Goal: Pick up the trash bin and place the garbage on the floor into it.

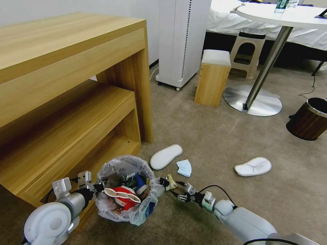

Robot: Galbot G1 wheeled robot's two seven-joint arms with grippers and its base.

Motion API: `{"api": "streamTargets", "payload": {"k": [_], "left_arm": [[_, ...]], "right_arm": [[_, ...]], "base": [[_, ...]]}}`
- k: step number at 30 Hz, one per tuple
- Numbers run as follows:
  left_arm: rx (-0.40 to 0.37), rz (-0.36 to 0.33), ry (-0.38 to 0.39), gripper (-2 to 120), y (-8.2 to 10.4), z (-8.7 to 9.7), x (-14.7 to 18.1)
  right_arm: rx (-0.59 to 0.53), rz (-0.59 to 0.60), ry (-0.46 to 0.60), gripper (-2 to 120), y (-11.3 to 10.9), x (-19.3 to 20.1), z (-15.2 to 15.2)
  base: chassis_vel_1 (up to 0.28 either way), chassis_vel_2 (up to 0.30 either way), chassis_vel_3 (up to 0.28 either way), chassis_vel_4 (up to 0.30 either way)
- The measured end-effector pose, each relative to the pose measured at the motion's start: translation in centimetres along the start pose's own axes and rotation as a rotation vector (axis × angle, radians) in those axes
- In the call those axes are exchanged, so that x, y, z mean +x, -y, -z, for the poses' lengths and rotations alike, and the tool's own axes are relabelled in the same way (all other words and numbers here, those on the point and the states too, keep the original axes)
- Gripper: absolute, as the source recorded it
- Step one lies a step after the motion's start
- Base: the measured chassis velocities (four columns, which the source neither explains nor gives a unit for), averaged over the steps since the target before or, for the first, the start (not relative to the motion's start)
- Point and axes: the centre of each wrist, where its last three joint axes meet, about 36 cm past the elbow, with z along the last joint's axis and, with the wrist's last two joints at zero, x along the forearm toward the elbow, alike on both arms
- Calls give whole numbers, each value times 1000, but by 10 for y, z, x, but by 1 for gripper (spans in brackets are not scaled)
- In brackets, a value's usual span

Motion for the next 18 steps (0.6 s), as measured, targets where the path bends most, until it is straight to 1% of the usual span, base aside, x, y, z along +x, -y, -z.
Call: {"api": "streamTargets", "payload": {"k": [1,2,3,4,5,6,7,12,14,18], "left_arm": [[1,0,0,0,0,0,0],[1,0,0,0,0,0,0],[1,0,0,0,0,-1,1],[2,-3,2,0,1,-1,2],[2,-8,4,0,2,0,4],[2,-8,4,0,2,0,4],[3,-16,6,0,4,0,6],[3,-24,10,0,6,1,8],[5,-25,11,0,7,1,8],[5,-31,14,0,9,1,10]], "right_arm": [[-1,-2,3,43,-1,-4,0],[-1,-2,3,43,-1,-4,0],[-2,-2,5,37,-1,-6,1],[-3,-3,5,35,-2,-7,0],[-3,-2,5,28,-2,-7,0],[-3,-2,5,28,-2,-7,0],[-2,-2,5,24,-2,-7,0],[-8,-1,3,27,-3,-8,0],[-20,-3,-3,29,-9,-9,-3],[-28,-11,-13,30,-12,-11,-7]], "base": [[0,0,0,0],[0,0,0,0],[0,0,0,0],[0,0,0,0],[0,0,0,0],[0,0,0,0],[0,0,0,0],[0,0,0,0],[0,0,0,0],[0,0,0,0]]}}
